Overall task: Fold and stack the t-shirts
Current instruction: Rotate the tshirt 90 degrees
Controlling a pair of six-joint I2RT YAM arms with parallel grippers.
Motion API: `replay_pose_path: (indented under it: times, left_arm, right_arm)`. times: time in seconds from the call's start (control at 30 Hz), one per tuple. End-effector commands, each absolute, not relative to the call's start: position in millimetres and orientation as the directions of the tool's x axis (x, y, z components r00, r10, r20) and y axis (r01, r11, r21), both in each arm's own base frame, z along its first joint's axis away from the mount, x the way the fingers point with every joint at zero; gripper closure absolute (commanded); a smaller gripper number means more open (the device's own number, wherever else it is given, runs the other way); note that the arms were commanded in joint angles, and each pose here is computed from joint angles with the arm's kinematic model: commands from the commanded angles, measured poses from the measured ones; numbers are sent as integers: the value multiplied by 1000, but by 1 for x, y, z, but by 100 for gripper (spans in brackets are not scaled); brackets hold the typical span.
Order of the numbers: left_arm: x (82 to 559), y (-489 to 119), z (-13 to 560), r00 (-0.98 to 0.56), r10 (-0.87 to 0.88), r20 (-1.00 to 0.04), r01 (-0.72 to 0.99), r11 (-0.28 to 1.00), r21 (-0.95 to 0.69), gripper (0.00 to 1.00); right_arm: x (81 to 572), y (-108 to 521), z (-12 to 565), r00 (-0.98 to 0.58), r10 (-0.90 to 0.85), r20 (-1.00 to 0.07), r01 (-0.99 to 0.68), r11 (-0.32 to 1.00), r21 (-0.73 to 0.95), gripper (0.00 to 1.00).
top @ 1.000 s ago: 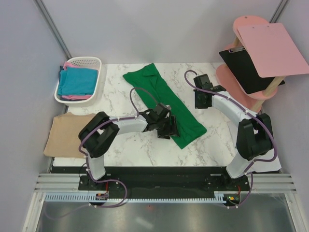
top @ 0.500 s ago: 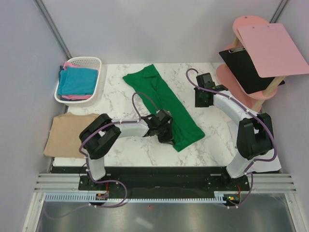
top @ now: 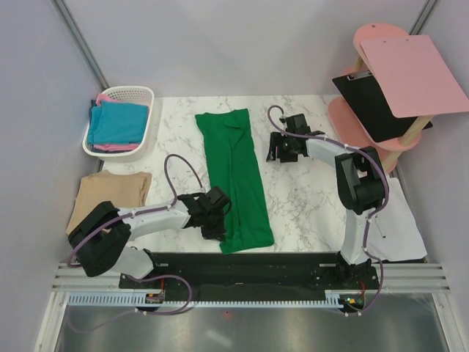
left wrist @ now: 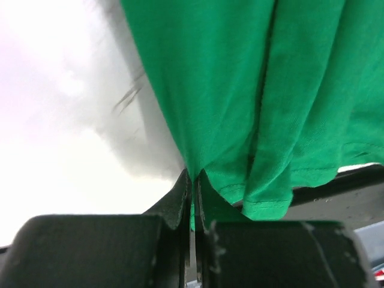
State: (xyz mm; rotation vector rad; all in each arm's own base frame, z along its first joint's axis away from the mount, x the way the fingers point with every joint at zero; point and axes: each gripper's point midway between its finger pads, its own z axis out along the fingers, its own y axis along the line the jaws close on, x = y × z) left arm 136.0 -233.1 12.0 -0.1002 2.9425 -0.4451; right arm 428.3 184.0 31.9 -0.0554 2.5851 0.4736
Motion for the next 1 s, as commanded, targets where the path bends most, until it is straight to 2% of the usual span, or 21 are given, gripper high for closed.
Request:
replay_pose_path:
  times: [0.0,0.03,0.07,0.1,0.13,0.17,0.43,0.5,0.53,0.57,0.63,0.77,0.97]
  left_arm:
    - [107,-188,2,-983,-146,-108,-125,975,-182,93]
    - [106,-186,2,-983,-148,-110,-126,974,-186,81]
    - [105,-184,2,-982,-150,-113,-127,974,-189,58]
    - [102,-182,2,-982,-150,-111,-128,974,-186,40]
    - [104,-177,2,-979,-153,-131,-130,977,-168,29]
    - [105,-176,6,-977,-158,-143,-133,976,-173,26]
    - [126,-176,42,-947,-168,-273,-109,970,-216,22]
    - [137,-179,58,-930,-173,-325,-97,967,-237,22]
    - [141,-181,68,-922,-168,-350,-79,964,-254,22]
    - [146,-184,78,-913,-170,-371,-68,960,-273,22]
    - [153,-188,93,-897,-165,-410,-44,956,-289,22]
    - [160,-191,105,-887,-145,-439,-14,958,-286,21]
    - [164,-190,95,-893,-117,-434,-14,973,-232,21]
  right_arm:
    - [485,240,52,-806,120,-579,-220,848,482,35]
    - [493,246,53,-799,136,-586,-223,838,498,35]
    - [497,254,54,-800,144,-582,-231,822,521,36]
    - [505,261,49,-800,150,-582,-233,815,530,37]
    - [512,266,51,-789,161,-593,-242,805,541,37]
    - [514,274,51,-791,173,-587,-238,797,555,38]
    - [535,315,24,-795,154,-586,-237,811,535,44]
    - [542,319,22,-779,151,-608,-229,834,501,50]
    - [543,319,20,-780,147,-608,-221,845,488,58]
    - [543,322,20,-779,139,-612,-222,851,477,77]
    - [553,317,18,-771,150,-618,-190,873,449,97]
    - [574,291,28,-724,177,-667,-114,922,369,100]
    - [589,234,31,-706,232,-669,9,947,320,100]
